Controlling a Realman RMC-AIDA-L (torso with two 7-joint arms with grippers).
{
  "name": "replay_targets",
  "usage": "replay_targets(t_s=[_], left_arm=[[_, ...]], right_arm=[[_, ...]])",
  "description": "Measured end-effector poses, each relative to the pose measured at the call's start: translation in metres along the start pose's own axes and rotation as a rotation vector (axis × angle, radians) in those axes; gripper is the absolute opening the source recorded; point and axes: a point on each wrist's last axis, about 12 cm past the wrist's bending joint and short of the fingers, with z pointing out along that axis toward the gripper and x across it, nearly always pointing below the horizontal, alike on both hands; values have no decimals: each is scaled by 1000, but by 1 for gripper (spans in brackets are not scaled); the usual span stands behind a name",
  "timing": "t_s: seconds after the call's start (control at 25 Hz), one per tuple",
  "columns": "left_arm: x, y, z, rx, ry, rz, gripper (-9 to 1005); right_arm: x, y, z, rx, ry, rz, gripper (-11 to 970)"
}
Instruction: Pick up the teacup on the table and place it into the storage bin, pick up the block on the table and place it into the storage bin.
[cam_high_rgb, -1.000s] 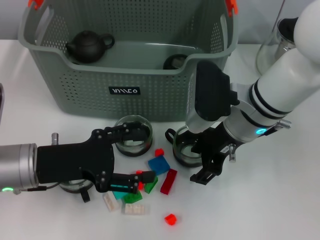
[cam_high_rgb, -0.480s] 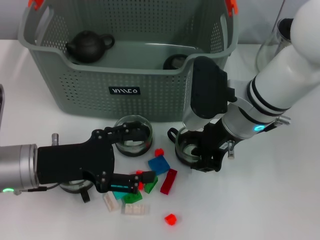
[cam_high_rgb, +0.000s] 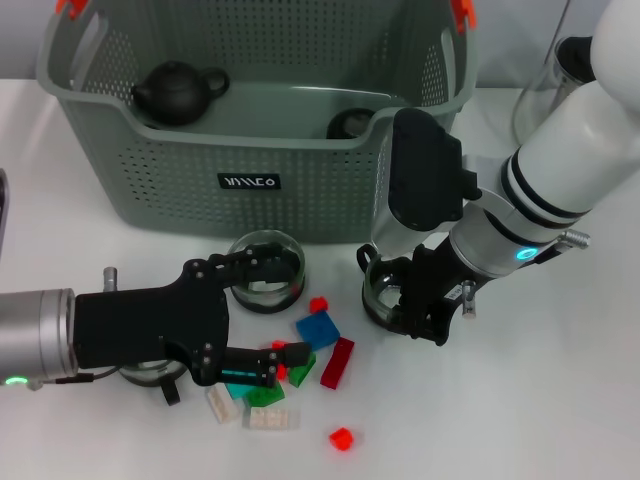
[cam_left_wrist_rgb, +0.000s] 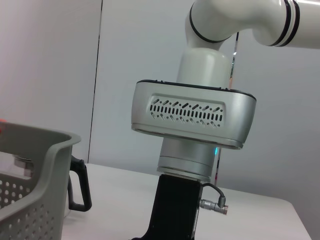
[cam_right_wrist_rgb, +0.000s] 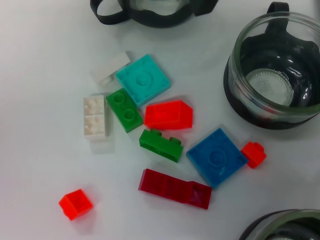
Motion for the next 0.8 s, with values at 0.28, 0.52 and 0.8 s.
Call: replay_targets(t_s=[0.28, 0.52, 0.8], left_arm=[[-1, -1, 0, 6, -6, 0, 875], [1, -2, -2, 0, -6, -4, 874], [1, -2, -4, -4, -7, -1, 872]], right_arm=[[4, 5, -18, -58, -20, 26, 53], [15, 16, -69, -121, -85, 76, 53], [0, 28, -148, -89, -306, 36, 53]])
